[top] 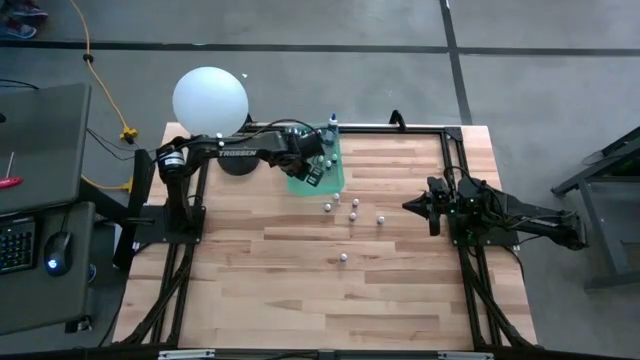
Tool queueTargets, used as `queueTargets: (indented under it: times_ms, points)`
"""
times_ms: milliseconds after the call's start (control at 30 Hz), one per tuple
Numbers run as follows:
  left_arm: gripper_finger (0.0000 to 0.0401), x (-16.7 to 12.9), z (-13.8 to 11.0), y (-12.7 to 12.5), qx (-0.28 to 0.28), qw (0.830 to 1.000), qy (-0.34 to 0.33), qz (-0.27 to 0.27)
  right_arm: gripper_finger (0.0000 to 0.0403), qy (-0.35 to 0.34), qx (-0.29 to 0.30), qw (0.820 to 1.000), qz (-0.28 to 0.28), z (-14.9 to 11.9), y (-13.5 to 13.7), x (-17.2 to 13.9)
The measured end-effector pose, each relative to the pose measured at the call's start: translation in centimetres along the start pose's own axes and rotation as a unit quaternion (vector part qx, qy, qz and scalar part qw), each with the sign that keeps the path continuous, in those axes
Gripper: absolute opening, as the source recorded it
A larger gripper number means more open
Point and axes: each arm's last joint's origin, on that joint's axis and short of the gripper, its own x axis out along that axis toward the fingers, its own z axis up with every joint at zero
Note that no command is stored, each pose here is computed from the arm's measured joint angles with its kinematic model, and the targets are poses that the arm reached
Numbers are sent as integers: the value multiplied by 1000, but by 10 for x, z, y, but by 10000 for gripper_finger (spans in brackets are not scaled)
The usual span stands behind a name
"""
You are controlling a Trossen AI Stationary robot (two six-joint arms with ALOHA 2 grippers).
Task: Pick & Place food coloring
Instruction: Put the small red food coloring bottle into the blue bin
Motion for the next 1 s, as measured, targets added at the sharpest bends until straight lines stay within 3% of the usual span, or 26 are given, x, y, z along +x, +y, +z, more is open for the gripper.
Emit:
queueTargets:
  times_ms: [500,1000]
  points:
    - [69,7,30,33,-25,999,-30,8,0,0,0,1000,0,0,0,0]
    - [69,33,29,28,-18,998,-42,50,0,0,0,1000,0,0,0,0]
